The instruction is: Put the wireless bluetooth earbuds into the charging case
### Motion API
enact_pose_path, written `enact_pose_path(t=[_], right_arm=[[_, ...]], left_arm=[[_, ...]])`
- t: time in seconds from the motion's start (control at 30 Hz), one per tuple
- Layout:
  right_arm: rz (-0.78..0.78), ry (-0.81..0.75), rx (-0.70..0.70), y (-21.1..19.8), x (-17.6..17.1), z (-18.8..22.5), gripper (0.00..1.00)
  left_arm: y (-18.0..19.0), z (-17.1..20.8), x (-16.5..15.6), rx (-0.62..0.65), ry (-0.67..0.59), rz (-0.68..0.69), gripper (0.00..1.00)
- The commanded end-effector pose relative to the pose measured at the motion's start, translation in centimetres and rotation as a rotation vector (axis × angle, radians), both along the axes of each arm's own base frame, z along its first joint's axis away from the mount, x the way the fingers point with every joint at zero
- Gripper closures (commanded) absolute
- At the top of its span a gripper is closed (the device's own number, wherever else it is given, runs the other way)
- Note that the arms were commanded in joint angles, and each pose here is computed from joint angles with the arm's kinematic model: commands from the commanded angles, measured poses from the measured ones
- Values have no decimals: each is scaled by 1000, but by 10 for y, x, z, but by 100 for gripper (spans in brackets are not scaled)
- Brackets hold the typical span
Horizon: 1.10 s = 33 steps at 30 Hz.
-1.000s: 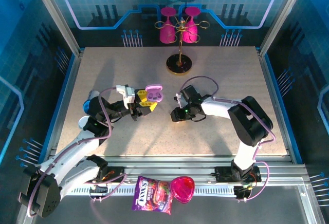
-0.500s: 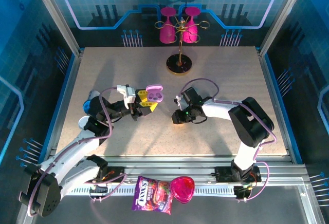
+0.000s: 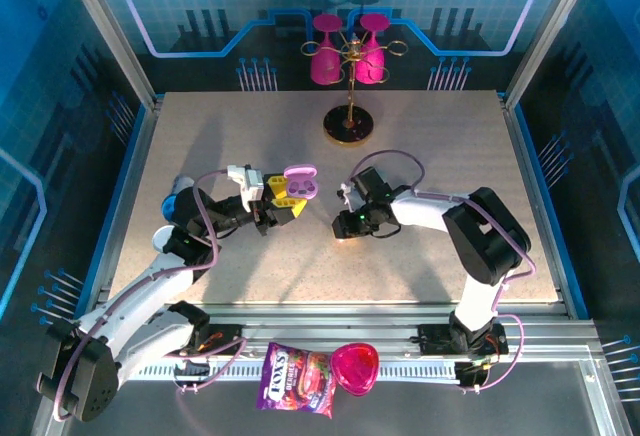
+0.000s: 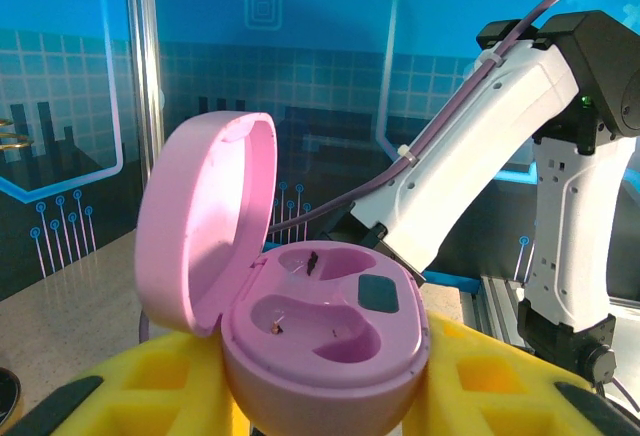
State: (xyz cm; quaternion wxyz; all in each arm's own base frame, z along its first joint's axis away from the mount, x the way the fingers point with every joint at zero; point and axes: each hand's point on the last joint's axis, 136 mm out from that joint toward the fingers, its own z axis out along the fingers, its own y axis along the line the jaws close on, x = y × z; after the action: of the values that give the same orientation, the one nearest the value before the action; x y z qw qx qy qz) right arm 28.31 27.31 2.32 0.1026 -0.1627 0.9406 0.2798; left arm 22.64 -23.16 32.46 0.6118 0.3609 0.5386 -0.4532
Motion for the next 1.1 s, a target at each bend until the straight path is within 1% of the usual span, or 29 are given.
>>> enact_pose_path(t=[0.0, 0.33, 0.67, 0.77, 0.83, 1.07], right_arm=[[-1, 25, -32, 0, 0, -6, 75], [-7, 29, -87, -7, -3, -6, 82], [-35, -38, -62, -8, 0, 22, 83], [-43, -56, -67, -11, 2, 26, 80], [-45, -45, -87, -14, 1, 22, 78], [-51, 0, -201, -27, -5, -1, 79]], left_arm=[[1, 11, -5, -12, -48, -15, 73], [1, 11, -5, -12, -51, -13, 73], [2, 11, -5, -13, -51, -9, 73], [1, 11, -5, -14, -51, -9, 73], [1, 12, -5, -14, -52, -10, 73], [2, 12, -6, -14, -51, -9, 73]])
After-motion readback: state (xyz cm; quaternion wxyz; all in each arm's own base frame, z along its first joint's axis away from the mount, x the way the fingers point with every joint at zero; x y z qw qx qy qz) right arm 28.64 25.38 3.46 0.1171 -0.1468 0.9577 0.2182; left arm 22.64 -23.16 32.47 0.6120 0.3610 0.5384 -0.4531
